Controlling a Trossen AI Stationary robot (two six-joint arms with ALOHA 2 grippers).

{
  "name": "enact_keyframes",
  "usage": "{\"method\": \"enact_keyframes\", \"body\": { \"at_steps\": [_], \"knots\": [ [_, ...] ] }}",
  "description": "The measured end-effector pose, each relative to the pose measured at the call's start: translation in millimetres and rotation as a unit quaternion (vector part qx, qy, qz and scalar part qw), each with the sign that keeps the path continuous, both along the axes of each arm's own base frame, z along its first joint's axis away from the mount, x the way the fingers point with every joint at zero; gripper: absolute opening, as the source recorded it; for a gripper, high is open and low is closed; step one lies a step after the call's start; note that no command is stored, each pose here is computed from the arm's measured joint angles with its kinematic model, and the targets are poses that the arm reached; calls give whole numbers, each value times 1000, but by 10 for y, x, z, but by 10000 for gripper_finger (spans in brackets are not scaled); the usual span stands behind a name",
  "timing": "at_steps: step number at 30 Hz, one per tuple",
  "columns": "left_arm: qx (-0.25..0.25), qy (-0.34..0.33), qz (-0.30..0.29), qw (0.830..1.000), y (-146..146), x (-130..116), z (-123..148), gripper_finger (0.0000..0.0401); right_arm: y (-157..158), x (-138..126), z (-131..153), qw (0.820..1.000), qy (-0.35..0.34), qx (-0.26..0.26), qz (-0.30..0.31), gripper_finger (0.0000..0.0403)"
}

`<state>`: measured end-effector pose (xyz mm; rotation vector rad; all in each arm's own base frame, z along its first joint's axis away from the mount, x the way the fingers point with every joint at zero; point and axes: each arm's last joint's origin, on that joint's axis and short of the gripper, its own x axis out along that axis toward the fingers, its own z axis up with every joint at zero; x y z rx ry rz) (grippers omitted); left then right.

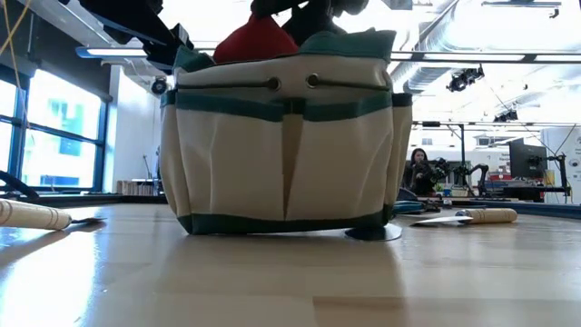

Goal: Pick & Place Garden tools in Gardening bag
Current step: Put the red gloves into the green gardening bag

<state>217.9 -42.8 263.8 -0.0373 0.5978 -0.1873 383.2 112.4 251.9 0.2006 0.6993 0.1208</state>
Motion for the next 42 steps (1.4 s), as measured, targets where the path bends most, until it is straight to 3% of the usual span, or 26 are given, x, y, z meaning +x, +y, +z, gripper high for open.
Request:
{"method": "enact_keyframes", "body": {
  "at_steps": [9, 21, 32, 42],
  "knots": [
    [-2, 1, -3, 1000, -2, -1, -1, 260, -166, 47, 3, 997, 12, 57, -50, 243],
    [-2, 3, -3, 1000, -1, -3, -4, 260, -341, 104, 25, 979, 22, 162, -121, 243],
    [-3, 5, -6, 1000, -3, -5, -6, 260, -308, 145, 98, 970, 3, 225, -91, 243],
    [-9, 8, -3, 1000, -4, -7, -8, 260, -326, 150, 101, 970, 3, 228, -90, 241]
  ]
}}
